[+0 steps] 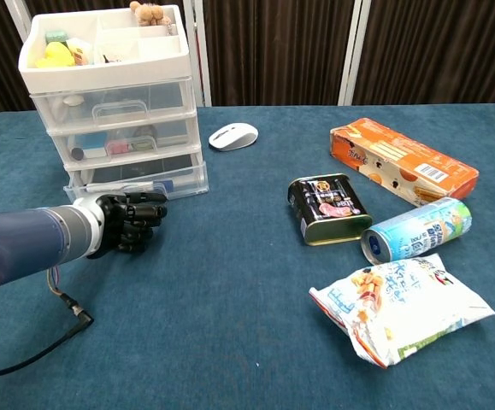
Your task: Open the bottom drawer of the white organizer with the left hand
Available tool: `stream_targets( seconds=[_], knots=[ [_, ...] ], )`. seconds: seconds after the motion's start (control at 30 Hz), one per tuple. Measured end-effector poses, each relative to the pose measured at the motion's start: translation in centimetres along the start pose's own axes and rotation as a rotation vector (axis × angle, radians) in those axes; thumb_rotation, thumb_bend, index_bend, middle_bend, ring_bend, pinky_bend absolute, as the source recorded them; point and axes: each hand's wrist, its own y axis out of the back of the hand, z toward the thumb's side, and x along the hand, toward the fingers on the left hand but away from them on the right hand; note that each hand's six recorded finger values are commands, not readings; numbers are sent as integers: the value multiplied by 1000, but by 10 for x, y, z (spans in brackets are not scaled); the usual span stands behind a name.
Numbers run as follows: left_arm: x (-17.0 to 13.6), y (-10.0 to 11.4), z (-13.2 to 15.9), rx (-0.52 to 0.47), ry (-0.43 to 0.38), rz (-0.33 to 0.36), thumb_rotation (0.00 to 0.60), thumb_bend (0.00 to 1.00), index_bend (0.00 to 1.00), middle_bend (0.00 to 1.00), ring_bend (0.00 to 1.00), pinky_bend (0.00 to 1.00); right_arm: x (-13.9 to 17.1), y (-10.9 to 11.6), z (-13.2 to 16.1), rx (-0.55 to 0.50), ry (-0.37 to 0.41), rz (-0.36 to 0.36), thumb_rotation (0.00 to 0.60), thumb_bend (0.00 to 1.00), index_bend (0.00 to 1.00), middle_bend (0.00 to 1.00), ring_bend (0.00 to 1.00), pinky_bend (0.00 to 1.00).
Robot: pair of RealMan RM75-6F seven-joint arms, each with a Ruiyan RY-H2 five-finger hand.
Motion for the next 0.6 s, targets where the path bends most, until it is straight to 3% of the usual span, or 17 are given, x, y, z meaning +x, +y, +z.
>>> stream_targets(
  seconds=[0.13,0.33,0.6],
  knots=[
    [-7,3,-4,21,-7,-13,600,608,98,979,940,914,0,-1,0,3,0,2,600,112,0,0,0,18],
    [-17,13,-11,97,-14,-32,600,603,88,979,940,914,0,0,0,5,-4,-1,600,111,0,0,0,18],
    [-31,25,-11,222,-52,-49,600,600,257,987,943,914,-1,-2,-1,8,-7,2,600,112,0,0,0,18]
  ],
)
